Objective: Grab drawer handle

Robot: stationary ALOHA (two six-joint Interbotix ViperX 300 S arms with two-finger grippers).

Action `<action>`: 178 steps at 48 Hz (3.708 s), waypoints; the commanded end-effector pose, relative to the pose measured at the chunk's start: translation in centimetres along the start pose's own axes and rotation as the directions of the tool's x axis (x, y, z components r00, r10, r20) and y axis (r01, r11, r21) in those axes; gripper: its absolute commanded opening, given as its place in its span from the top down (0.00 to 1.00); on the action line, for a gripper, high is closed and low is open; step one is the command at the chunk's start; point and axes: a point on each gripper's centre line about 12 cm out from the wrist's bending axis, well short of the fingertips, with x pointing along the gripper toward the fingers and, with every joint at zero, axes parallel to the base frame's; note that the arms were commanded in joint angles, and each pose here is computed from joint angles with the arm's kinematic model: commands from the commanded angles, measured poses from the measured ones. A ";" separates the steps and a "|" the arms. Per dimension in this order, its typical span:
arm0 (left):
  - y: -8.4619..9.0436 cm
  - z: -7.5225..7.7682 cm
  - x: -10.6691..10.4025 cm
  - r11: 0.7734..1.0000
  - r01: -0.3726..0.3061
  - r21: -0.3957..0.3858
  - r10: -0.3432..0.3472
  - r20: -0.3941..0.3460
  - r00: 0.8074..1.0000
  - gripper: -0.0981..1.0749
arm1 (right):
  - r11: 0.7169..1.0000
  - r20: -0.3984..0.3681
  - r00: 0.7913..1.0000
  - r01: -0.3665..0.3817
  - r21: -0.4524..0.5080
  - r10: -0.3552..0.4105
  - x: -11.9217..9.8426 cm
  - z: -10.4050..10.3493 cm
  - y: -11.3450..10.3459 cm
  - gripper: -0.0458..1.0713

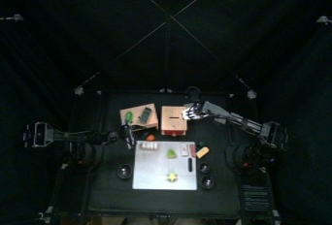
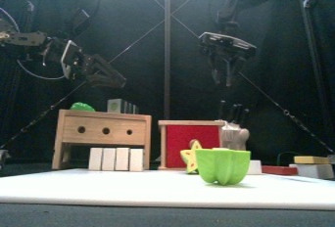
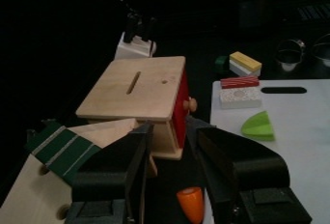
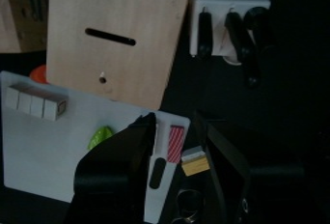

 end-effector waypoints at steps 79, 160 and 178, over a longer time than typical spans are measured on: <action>9.5 3.6 20.2 0.706 -0.269 -0.655 0.075 -0.309 0.948 0.43 | 0.963 0.469 0.871 -0.015 -0.268 0.144 12.7 -14.2 4.0 0.28; 9.9 -1.4 21.2 0.648 -0.308 -0.696 -0.049 -0.442 0.895 0.54 | 0.999 0.409 0.912 0.022 0.038 -0.035 17.8 -8.4 6.4 0.17; 9.8 -1.3 21.2 0.649 -0.307 -0.696 -0.052 -0.443 0.895 0.54 | 0.996 0.400 0.914 0.030 0.090 -0.064 17.8 -8.1 6.6 0.35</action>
